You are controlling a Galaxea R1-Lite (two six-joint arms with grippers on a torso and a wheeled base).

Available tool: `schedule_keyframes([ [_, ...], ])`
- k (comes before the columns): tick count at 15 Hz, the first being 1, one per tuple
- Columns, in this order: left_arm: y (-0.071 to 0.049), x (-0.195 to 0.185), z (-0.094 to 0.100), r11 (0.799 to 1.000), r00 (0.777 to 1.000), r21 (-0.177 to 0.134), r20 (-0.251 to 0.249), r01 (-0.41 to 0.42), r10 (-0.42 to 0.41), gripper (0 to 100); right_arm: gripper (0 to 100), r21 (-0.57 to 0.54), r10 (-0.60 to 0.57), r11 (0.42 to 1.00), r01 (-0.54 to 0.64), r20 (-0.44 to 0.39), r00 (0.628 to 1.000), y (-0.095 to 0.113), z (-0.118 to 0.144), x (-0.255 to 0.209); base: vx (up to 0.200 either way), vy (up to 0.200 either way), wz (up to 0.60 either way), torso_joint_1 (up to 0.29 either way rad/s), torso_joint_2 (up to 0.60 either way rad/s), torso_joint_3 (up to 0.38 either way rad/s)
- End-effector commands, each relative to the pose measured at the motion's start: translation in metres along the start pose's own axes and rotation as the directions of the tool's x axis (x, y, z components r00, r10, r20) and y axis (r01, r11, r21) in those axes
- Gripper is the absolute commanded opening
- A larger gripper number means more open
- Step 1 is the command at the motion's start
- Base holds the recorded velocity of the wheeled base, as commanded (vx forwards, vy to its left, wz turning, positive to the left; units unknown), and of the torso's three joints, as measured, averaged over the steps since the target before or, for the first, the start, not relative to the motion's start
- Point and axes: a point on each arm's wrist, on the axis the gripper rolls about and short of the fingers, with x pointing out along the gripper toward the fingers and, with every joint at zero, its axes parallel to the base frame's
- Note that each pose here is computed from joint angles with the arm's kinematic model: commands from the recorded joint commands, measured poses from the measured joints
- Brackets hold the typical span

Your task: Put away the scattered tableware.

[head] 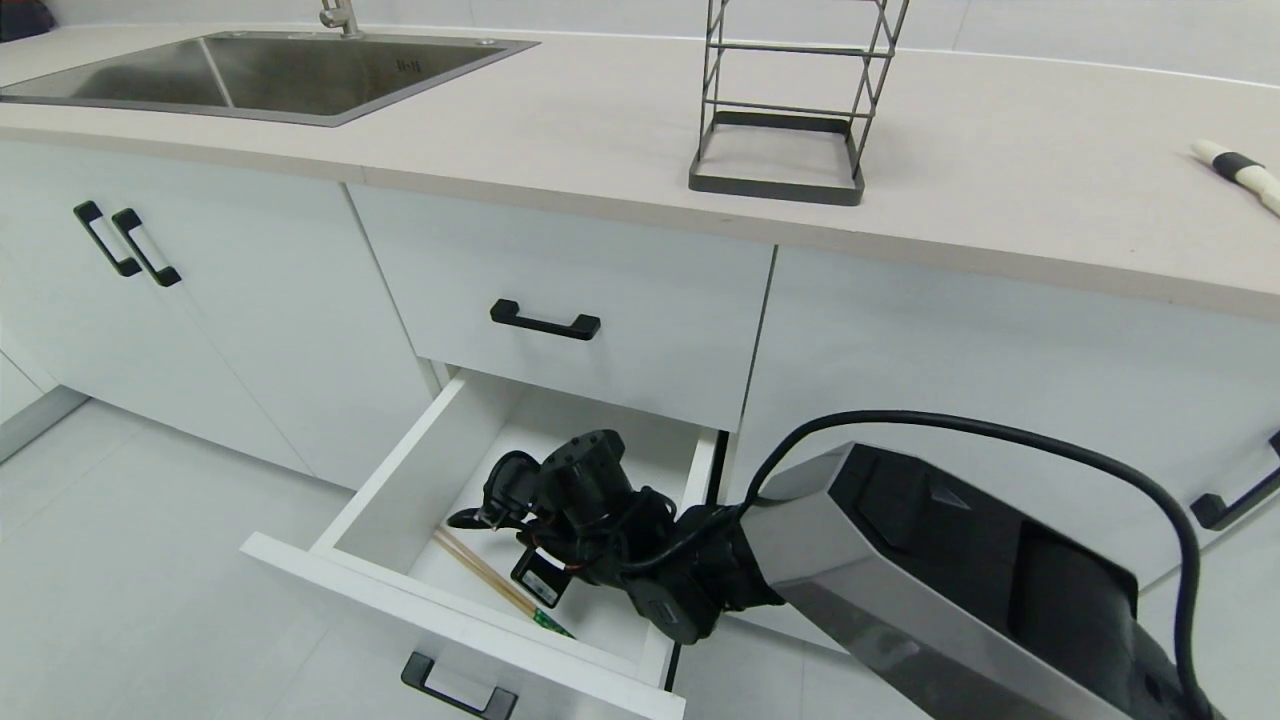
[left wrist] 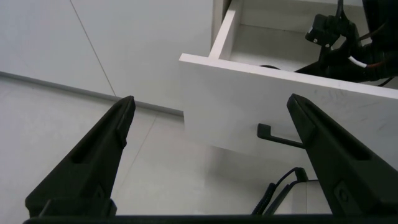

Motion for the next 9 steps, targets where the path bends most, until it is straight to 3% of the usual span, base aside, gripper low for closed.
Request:
schedule_keyframes([
  [1, 0.0000, 0.0001, 0.0000, 1.000, 1.000, 0.000, -0.001, 0.000, 0.000, 100, 0, -0.001, -0.001, 1.000, 0.001, 0.002, 1.000, 0.0004, -0.0008, 0.0031, 0.000, 0.000, 0.00, 0.000, 0.00, 0.000],
  [9, 0.0000, 0.0001, 0.0000, 1.000, 1.000, 0.000, -0.001, 0.000, 0.000, 100, 0, -0.023, 0.019, 1.000, -0.020, -0.024, 1.000, 0.0101, -0.0033, 0.0094, 0.000, 0.000, 0.00, 0.000, 0.00, 0.000],
])
